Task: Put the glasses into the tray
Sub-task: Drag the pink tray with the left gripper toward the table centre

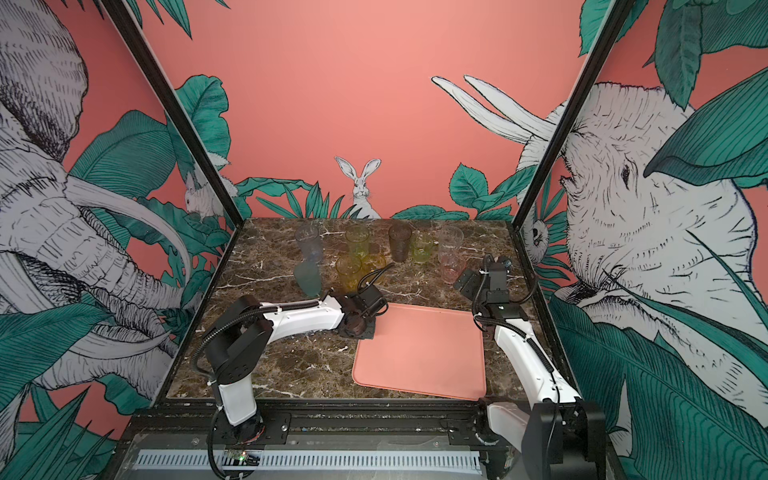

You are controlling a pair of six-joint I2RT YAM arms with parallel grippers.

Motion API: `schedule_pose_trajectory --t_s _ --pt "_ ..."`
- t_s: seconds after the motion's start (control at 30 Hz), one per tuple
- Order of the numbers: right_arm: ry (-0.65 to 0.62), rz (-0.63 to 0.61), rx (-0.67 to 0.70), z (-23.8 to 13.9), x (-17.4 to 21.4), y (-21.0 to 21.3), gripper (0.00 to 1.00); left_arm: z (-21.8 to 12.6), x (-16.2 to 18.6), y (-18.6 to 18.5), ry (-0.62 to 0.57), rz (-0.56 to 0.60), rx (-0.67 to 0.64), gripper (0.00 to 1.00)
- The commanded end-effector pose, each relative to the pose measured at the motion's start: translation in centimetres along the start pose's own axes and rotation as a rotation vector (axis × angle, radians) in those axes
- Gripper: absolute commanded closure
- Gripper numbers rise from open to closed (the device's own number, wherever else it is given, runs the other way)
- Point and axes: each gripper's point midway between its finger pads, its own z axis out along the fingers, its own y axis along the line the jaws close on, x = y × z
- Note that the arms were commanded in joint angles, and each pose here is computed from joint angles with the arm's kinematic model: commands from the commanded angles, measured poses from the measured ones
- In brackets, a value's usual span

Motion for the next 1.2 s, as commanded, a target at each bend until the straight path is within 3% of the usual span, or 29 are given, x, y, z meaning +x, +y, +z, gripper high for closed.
schedule_pose_trajectory --t_s 0.0,0.6,1.17 --pt "-0.012 0.015 -0.009 0.3 -0.1 0.0 0.01 -0.6 1.0 4.1 0.017 0.025 -0.113 0.99" --pt "-0.006 0.017 -0.029 0.3 0.0 0.4 0.01 -1.5 1.6 13.3 0.046 -0.094 -0.188 1.00" --pt "0.001 0.017 -0.033 0.5 0.2 0.4 0.01 -1.3 2.2 15.0 0.066 -0.150 -0.201 1.00"
